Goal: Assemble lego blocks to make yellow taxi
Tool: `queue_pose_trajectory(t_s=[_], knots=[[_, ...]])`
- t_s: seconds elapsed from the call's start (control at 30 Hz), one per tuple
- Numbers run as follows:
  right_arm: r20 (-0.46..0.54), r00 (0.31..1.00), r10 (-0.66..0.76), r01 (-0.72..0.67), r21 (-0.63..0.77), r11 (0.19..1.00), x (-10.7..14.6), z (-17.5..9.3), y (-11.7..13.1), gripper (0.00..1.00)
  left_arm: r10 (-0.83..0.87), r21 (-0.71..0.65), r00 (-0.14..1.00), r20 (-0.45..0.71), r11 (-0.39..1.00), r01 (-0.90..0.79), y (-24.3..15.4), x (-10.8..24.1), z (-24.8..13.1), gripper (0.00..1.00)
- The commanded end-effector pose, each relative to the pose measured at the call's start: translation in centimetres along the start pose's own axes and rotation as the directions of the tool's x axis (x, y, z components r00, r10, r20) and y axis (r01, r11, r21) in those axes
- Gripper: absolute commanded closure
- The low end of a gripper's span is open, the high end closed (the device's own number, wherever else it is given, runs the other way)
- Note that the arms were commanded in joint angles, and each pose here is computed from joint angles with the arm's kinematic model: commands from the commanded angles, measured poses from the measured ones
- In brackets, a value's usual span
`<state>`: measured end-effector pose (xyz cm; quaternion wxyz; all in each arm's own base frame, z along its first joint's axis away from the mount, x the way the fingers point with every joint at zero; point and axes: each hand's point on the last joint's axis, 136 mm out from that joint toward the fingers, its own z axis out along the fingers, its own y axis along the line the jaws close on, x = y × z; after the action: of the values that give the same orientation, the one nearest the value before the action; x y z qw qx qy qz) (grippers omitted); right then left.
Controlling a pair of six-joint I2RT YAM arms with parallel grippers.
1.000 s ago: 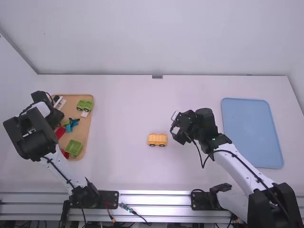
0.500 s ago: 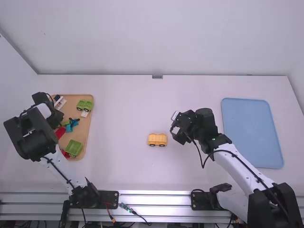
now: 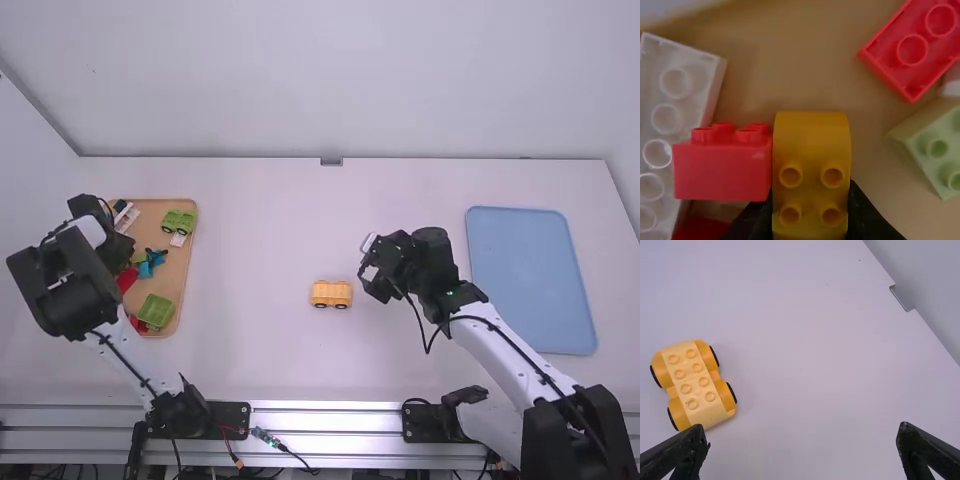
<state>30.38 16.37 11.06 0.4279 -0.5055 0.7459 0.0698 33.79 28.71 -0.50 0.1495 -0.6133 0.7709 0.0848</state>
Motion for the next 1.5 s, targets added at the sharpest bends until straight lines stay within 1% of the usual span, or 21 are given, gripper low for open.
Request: queue_pose_trajectory(t_s=[0.0, 0.17, 0.23, 0.3, 0.43, 0.5, 0.53, 0.67, 0.7, 0.77, 0.8, 0.87, 0.9, 0.93, 1.0, 1.03, 1.1, 1.13, 1.2, 1.33, 1.47], knots=[[0.015, 1.000, 0.002, -0.002, -0.004, 1.000, -0.2, -0.2, 0.3, 0.01, -0.030, 0.044, 0.999, 0.040, 0.999, 0.028, -1.0, -1.3, -2.7, 0.98], [0.038, 0.999, 0.000, 0.001, -0.020, 1.000, -0.6, -0.2, 0.5, 0.01, -0.003, 0.078, 0.998, 0.068, 0.997, -0.003, -1.8, -1.2, -5.6, 0.98], [0.038, 0.999, 0.000, 0.001, -0.021, 1.000, -0.6, -0.2, 0.5, 0.01, 0.068, 0.110, 0.993, 0.099, 0.991, -0.079, -3.0, -0.6, -7.2, 0.98], [0.043, 0.999, 0.000, 0.001, -0.026, 1.000, -0.7, -0.2, 0.6, 0.01, 0.115, 0.128, 0.986, 0.119, 0.983, -0.130, -3.9, 0.0, -8.0, 0.98], [0.061, 0.998, 0.000, 0.003, -0.048, 0.999, -1.0, -0.3, 1.0, 0.01, 0.295, 0.173, 0.937, 0.190, 0.929, -0.327, -6.7, 2.3, -10.4, 0.98], [0.063, 0.998, 0.000, 0.003, -0.049, 0.999, -1.1, -0.3, 1.0, 0.01, 0.408, 0.199, 0.879, 0.246, 0.866, -0.458, -8.6, 4.5, -12.0, 0.98], [0.063, 0.998, 0.000, 0.003, -0.048, 0.999, -1.0, -0.3, 1.0, 0.01, 0.427, 0.204, 0.867, 0.258, 0.853, -0.481, -9.0, 5.0, -12.3, 0.98], [0.062, 0.998, 0.001, 0.002, -0.048, 0.999, -1.0, -0.3, 1.0, 0.01, 0.517, 0.260, 0.775, 0.363, 0.743, -0.617, -11.4, 9.3, -14.9, 0.98], [0.062, 0.998, 0.001, 0.002, -0.049, 0.999, -1.0, -0.3, 1.0, 0.01, 0.549, 0.273, 0.738, 0.393, 0.696, -0.664, -11.8, 10.4, -15.5, 0.98], [0.066, 0.998, 0.016, -0.013, -0.046, 0.999, -1.1, -0.3, 0.9, 0.01, 0.666, 0.301, 0.573, 0.477, 0.489, -0.819, -12.7, 14.0, -17.2, 0.98], [0.070, 0.997, 0.025, -0.022, -0.042, 0.999, -1.3, -0.3, 0.8, 0.01, 0.698, 0.306, 0.511, 0.501, 0.409, -0.860, -12.9, 15.3, -17.7, 0.98], [0.085, 0.995, 0.056, -0.053, -0.034, 0.998, -1.7, -0.3, 0.5, 0.01, 0.770, 0.307, 0.296, 0.565, 0.137, -0.942, -12.5, 19.6, -19.1, 0.98], [0.090, 0.994, 0.064, -0.061, -0.030, 0.998, -1.8, -0.3, 0.4, 0.01, 0.782, 0.305, 0.231, 0.579, 0.056, -0.951, -12.2, 20.9, -19.4, 0.99], [0.093, 0.993, 0.070, -0.067, -0.028, 0.997, -1.8, -0.3, 0.3, 0.01, 0.787, 0.302, 0.169, 0.594, -0.023, -0.953, -11.9, 22.1, -19.7, 0.99], [0.100, 0.991, 0.087, -0.085, -0.030, 0.996, -2.0, -0.3, 0.2, 0.01, 0.763, 0.296, -0.053, 0.644, -0.313, -0.902, -10.2, 26.7, -20.9, 0.98], [0.102, 0.991, 0.086, -0.083, -0.033, 0.996, -2.1, -0.3, 0.3, 0.01, 0.752, 0.293, -0.088, 0.653, -0.358, -0.886, -9.9, 27.3, -21.0, 0.99], [0.119, 0.989, 0.087, -0.080, -0.060, 0.995, -2.4, -0.4, 0.7, 0.01, 0.634, 0.246, -0.303, 0.711, -0.628, -0.738, -7.6, 31.4, -22.0, 0.99], [0.127, 0.988, 0.088, -0.079, -0.074, 0.994, -2.5, -0.4, 1.0, 0.01, 0.585, 0.227, -0.360, 0.727, -0.700, -0.677, -6.7, 32.6, -22.2, 0.99], [0.140, 0.986, 0.090, -0.077, -0.098, 0.992, -2.8, -0.5, 1.4, 0.01, 0.532, 0.204, -0.421, 0.735, -0.765, -0.611, -5.7, 33.7, -22.3, 0.99], [0.155, 0.983, 0.101, -0.080, -0.135, 0.988, -2.9, -0.6, 1.9, 0.01, 0.456, 0.167, -0.494, 0.741, -0.836, -0.522, -4.6, 35.4, -22.2, 0.99], [0.206, 0.974, 0.095, -0.049, -0.217, 0.975, -3.0, -1.4, 2.8, 0.01, 0.433, 0.149, -0.529, 0.730, -0.856, -0.495, -4.0, 36.5, -21.5, 0.99]])
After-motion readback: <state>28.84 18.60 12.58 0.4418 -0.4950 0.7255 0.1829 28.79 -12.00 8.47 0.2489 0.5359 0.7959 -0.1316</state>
